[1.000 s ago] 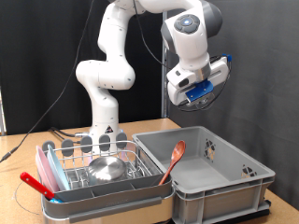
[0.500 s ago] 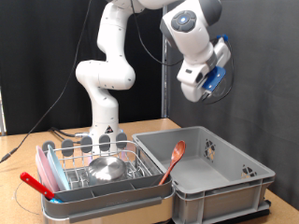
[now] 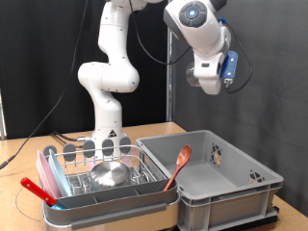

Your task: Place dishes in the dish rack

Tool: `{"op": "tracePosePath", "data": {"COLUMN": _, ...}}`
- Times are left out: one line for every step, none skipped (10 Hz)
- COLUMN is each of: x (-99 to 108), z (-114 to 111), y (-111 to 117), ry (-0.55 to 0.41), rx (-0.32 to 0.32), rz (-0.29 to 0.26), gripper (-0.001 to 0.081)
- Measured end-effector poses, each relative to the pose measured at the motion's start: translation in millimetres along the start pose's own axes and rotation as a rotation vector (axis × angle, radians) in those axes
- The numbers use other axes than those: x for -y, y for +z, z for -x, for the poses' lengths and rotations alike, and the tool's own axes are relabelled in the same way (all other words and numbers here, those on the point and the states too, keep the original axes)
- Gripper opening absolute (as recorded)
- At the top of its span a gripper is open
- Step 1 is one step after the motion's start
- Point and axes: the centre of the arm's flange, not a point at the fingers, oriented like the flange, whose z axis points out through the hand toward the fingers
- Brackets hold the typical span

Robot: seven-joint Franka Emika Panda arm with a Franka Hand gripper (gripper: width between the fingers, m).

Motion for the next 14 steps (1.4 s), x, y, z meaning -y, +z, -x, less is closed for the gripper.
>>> {"op": "tracePosePath", "data": {"x": 2, "z": 4, "y": 0, "ry": -0.118, "rx": 0.029, "rz": -0.015, "gripper": 0.0109}}
{"op": "tracePosePath", "data": {"x": 4, "z": 11, "y": -1, "ry": -0.228, "rx": 0.07, "rz": -0.023, "gripper": 0.0109}}
{"op": "tracePosePath", "data": {"x": 6, "z": 20, "y": -3, "ry": -0.337, "rx": 0.125, "rz": -0.026, "gripper": 0.0109}}
{"op": "tracePosePath", "data": {"x": 4, "z": 29, "y": -7, "ry": -0.435, "rx": 0.188, "rz": -0.012, "gripper": 0.0109}}
{"op": "tracePosePath", "data": {"x": -1, "z": 37, "y": -12, "ry": -0.524, "rx": 0.259, "rz": 0.012, "gripper": 0.0109}}
{"op": "tracePosePath", "data": {"x": -5, "z": 37, "y": -18, "ry": -0.602, "rx": 0.323, "rz": 0.007, "gripper": 0.0109}}
{"op": "tracePosePath", "data": {"x": -4, "z": 35, "y": -17, "ry": -0.581, "rx": 0.308, "rz": 0.005, "gripper": 0.0109}}
{"op": "tracePosePath", "data": {"x": -3, "z": 38, "y": -15, "ry": -0.627, "rx": 0.325, "rz": -0.004, "gripper": 0.0109}}
{"op": "tracePosePath", "data": {"x": -3, "z": 44, "y": -12, "ry": -0.724, "rx": 0.372, "rz": -0.026, "gripper": 0.0109}}
{"op": "tracePosePath", "data": {"x": -3, "z": 51, "y": -12, "ry": -0.824, "rx": 0.426, "rz": -0.041, "gripper": 0.0109}}
{"op": "tracePosePath", "data": {"x": -8, "z": 59, "y": -13, "ry": -0.929, "rx": 0.497, "rz": -0.055, "gripper": 0.0109}}
{"op": "tracePosePath", "data": {"x": -13, "z": 65, "y": -15, "ry": -1.016, "rx": 0.553, "rz": -0.074, "gripper": 0.0109}}
{"op": "tracePosePath", "data": {"x": -18, "z": 69, "y": -18, "ry": -1.094, "rx": 0.6, "rz": -0.108, "gripper": 0.0109}}
{"op": "tracePosePath", "data": {"x": -22, "z": 66, "y": -22, "ry": -1.152, "rx": 0.627, "rz": -0.169, "gripper": 0.0109}}
